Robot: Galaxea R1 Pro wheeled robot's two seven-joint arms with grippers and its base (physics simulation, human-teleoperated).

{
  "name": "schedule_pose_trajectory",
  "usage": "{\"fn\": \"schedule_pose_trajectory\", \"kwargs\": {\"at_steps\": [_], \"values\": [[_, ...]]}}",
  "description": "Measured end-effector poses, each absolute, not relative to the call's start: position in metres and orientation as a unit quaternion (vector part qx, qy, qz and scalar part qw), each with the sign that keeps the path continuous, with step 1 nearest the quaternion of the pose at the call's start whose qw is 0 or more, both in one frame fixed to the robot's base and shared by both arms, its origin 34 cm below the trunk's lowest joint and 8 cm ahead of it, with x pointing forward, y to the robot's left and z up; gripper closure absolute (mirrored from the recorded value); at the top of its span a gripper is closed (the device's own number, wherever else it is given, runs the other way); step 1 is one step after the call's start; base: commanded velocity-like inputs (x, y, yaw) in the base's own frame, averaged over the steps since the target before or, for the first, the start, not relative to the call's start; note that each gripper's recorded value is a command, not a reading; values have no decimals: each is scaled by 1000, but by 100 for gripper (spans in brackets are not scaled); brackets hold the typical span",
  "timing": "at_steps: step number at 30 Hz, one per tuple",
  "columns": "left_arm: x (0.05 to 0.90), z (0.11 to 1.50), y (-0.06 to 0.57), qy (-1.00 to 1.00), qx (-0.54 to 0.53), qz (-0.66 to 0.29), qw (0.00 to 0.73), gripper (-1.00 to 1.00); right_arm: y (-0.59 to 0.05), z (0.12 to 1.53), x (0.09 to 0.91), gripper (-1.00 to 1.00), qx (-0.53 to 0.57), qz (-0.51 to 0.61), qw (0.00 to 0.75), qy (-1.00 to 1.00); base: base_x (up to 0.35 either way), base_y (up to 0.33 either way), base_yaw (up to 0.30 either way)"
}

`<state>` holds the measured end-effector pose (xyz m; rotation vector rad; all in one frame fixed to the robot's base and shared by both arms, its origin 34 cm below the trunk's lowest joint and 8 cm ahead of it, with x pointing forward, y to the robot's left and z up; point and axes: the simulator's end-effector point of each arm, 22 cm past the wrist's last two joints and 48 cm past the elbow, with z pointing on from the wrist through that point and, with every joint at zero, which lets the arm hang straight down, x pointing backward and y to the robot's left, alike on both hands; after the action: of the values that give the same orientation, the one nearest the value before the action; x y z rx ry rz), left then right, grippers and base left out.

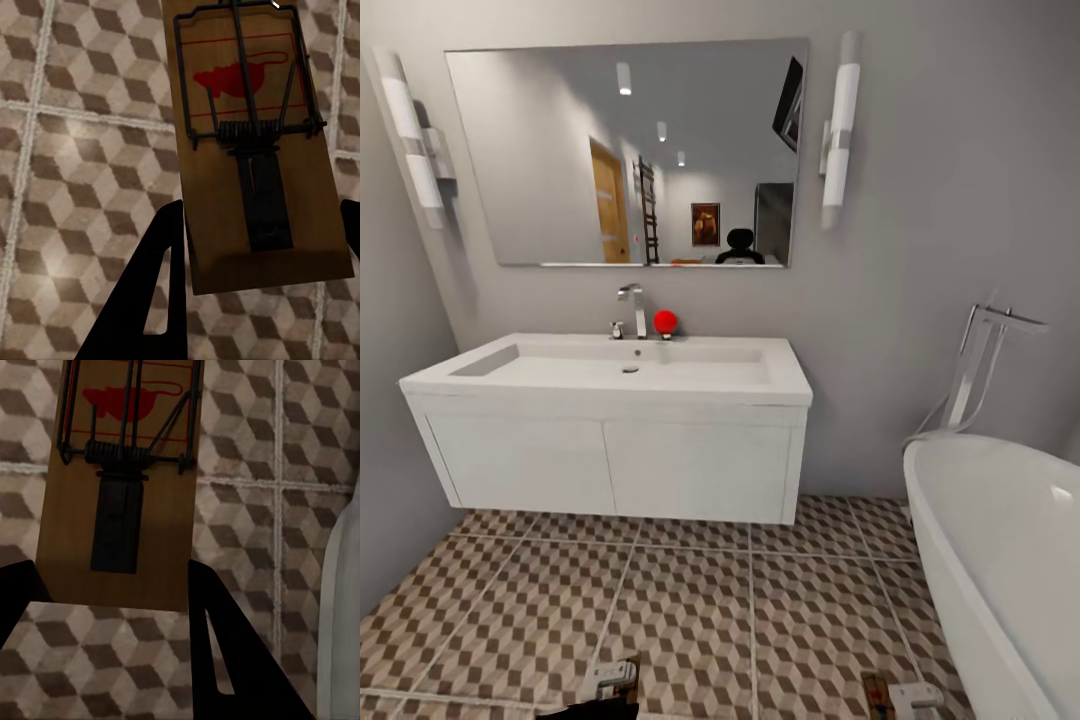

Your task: Take the four mousetraps from the cabinet in the bathroom and place them on the bathroom floor. Make sure all four end up on the same floor surface, and ensure that at least two of them are either under or directly next to the same bathroom sink.

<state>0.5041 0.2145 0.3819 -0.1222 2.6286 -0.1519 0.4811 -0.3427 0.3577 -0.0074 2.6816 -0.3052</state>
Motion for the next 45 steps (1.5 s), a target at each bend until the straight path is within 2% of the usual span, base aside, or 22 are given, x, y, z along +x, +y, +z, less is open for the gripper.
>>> {"fn": "schedule_pose_trajectory", "kwargs": {"at_steps": [14,17,19,25,29,35,45], "values": [[506,358,221,964,-39,-48,258,100,-346,340,496,100,-3,-117,260,959,0,0,0],[534,370,226,961,-33,-32,274,100,-352,349,515,100,3,-128,272,954,0,0,0],[587,405,233,959,-23,-5,283,100,-358,371,547,100,14,-143,264,954,0,0,0],[622,424,229,954,-18,0,298,100,-333,397,600,100,18,-131,277,952,0,0,0],[655,451,222,946,-18,-5,324,100,-323,403,616,100,17,-126,280,952,0,0,0],[678,473,162,939,-3,-36,343,100,-301,426,653,100,19,-110,310,944,0,0,0],[669,448,157,941,-2,-24,336,100,-294,412,658,100,21,-105,322,941,0,0,0]]}}
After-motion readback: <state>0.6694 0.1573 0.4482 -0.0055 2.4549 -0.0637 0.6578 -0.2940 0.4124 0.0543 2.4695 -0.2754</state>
